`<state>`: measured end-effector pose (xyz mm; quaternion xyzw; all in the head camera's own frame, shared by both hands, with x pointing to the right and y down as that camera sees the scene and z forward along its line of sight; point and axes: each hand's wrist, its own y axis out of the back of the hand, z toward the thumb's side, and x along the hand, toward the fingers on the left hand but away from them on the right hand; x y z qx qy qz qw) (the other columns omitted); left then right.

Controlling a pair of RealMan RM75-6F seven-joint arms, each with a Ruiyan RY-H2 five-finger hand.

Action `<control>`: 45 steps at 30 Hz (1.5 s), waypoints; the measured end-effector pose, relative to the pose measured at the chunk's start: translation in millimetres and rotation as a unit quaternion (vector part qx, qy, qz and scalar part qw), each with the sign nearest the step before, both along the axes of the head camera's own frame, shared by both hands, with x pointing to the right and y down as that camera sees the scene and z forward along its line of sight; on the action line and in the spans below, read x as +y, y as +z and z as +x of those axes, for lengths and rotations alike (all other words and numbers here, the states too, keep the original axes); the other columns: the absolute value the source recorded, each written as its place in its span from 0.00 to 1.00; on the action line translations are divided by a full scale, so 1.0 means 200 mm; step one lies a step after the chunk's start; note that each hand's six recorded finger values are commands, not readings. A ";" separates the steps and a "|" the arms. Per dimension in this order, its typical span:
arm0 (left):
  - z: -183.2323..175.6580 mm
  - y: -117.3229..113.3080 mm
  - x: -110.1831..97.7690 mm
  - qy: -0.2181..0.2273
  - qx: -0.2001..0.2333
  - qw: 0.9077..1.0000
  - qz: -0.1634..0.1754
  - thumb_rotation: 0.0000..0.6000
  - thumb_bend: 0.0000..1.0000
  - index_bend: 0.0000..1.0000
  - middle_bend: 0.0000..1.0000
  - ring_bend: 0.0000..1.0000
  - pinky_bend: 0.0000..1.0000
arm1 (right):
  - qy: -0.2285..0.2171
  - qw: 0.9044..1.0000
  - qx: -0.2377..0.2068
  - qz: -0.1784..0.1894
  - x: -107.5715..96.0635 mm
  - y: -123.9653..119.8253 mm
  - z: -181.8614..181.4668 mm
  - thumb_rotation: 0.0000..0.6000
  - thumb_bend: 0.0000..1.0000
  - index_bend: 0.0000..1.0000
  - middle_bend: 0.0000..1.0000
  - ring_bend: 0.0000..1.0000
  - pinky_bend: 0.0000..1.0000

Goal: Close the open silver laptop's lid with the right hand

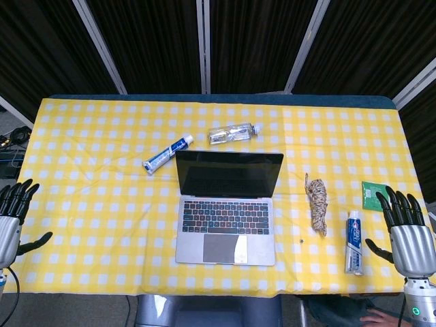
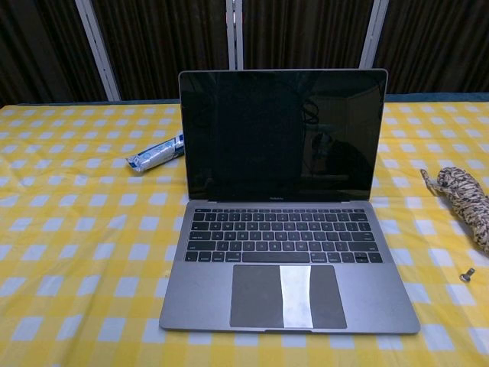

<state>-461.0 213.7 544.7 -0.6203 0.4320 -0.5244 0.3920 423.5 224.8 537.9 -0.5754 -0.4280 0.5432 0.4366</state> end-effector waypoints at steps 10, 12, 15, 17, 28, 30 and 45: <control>0.00 0.01 0.00 -0.001 -0.002 1.000 0.000 1.00 0.00 0.00 0.00 0.00 0.00 | 0.003 1.000 -0.006 -0.012 0.01 0.02 0.00 1.00 0.00 0.00 0.00 0.00 0.00; 0.00 0.01 0.00 0.000 -0.003 1.000 0.000 1.00 0.00 0.00 0.00 0.00 0.00 | 0.004 1.000 -0.010 -0.015 0.00 0.02 0.00 1.00 0.09 0.00 0.00 0.00 0.00; 0.00 0.02 0.00 0.000 -0.006 1.000 -0.002 1.00 0.00 0.00 0.00 0.00 0.00 | 0.003 1.000 -0.020 -0.014 -0.05 0.01 -0.02 1.00 0.42 0.00 0.00 0.00 0.00; 0.00 0.03 0.00 -0.002 -0.007 1.000 -0.004 1.00 0.00 0.00 0.00 0.00 0.00 | -0.003 1.000 -0.026 -0.010 -0.11 0.00 -0.03 1.00 0.66 0.00 0.00 0.00 0.00; -0.01 0.08 -0.03 -0.007 -0.016 1.000 -0.013 1.00 0.00 0.00 0.00 0.00 0.00 | -0.078 0.994 -0.062 -0.050 -0.65 0.00 -0.28 1.00 1.00 0.00 0.00 0.00 0.02; -0.01 0.10 -0.03 -0.010 -0.020 1.000 -0.016 1.00 0.00 0.00 0.00 0.00 0.00 | -0.089 0.991 -0.075 -0.070 -0.73 0.02 -0.34 1.00 1.00 0.00 0.00 0.00 0.05; -0.03 0.13 -0.05 -0.017 -0.026 0.999 -0.026 1.00 0.00 0.00 0.00 0.00 0.00 | -0.121 0.957 -0.174 -0.200 -1.16 0.13 -0.97 1.00 1.00 0.09 0.17 0.11 0.18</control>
